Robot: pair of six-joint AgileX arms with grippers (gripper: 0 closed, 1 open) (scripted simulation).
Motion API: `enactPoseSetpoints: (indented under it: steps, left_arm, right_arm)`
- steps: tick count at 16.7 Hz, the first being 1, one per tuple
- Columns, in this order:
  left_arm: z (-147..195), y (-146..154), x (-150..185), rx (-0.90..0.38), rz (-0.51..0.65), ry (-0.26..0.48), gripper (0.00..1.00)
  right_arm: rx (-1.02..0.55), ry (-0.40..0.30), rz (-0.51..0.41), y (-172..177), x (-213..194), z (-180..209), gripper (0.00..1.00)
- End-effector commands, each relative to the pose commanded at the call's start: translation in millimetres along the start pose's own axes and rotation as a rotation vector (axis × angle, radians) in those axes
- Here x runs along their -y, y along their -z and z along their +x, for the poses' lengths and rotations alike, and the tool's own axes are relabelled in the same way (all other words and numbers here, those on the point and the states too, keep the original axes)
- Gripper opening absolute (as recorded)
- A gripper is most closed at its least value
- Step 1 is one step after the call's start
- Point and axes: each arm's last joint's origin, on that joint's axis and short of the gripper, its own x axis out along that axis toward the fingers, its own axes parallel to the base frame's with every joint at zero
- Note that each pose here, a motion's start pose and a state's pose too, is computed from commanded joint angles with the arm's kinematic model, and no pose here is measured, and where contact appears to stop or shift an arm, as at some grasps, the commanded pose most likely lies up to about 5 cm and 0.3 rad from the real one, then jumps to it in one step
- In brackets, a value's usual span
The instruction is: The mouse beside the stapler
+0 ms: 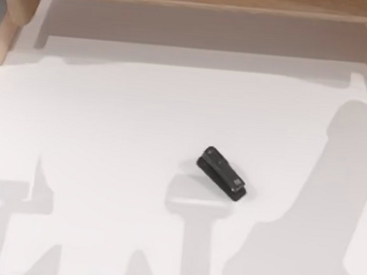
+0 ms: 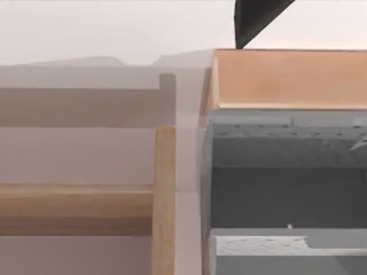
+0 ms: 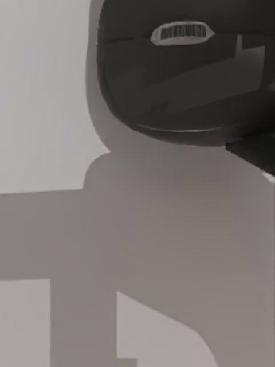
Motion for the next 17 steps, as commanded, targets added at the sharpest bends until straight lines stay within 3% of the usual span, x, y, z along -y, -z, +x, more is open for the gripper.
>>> enactPoseSetpoints:
  steps: [5,11,17]
  left_arm:
    - [0,0,0,0.000,0.000,0.000,1.00]
    - [0,0,0,0.000,0.000,0.000,1.00]
    - [0,0,0,0.000,0.000,0.000,1.00]
  right_arm:
    - [0.007,0.004,0.004,0,1,-5,0.00]
    - [0.065,0.044,0.057,13,-2,-64,0.00]
    - [0.164,0.066,0.115,24,-45,-124,0.00]
